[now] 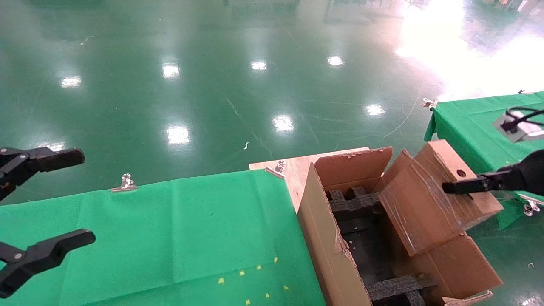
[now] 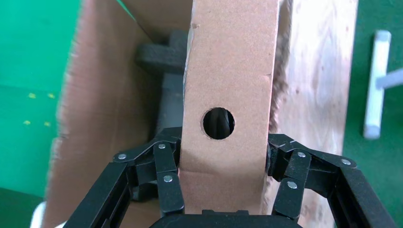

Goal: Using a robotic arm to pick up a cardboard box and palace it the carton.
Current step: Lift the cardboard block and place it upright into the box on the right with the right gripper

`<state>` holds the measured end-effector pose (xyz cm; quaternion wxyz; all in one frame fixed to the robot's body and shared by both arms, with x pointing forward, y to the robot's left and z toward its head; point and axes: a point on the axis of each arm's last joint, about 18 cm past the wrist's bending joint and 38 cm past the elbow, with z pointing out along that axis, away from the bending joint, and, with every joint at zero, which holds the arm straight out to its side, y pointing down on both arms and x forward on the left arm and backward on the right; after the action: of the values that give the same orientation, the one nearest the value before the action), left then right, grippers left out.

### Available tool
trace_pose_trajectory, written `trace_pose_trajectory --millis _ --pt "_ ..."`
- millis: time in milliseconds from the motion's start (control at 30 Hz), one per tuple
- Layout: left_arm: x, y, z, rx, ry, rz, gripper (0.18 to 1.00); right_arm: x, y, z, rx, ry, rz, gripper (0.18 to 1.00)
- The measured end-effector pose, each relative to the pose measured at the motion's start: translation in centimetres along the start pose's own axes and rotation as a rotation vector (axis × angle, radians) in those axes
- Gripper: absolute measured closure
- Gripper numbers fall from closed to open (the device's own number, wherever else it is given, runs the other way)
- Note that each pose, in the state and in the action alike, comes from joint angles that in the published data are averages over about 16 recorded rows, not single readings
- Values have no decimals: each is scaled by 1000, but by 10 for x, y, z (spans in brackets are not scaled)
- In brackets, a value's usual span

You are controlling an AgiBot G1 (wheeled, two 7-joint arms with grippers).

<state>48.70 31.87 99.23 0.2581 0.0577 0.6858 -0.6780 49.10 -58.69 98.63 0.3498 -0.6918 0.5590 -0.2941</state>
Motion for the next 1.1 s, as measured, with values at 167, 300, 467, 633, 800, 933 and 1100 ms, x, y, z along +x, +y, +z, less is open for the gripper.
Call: trace_pose_trajectory --millis 167,300,467,633,800,933,1100 --pt "0 0 0 0 0 0 183 1 7 13 -27 32 15 865" --pt "0 0 0 0 0 0 183 -1 12 23 -38 49 13 866" --pt "0 0 0 0 0 0 183 -4 17 37 -41 66 7 866" --pt "0 0 0 0 0 0 183 -6 21 49 -40 85 0 867" --pt "0 0 0 0 0 0 183 -7 25 61 -43 100 1 867" --pt "0 0 0 0 0 0 183 -7 29 70 -49 109 6 867" --pt "0 0 0 0 0 0 183 -9 34 83 -60 110 17 868"
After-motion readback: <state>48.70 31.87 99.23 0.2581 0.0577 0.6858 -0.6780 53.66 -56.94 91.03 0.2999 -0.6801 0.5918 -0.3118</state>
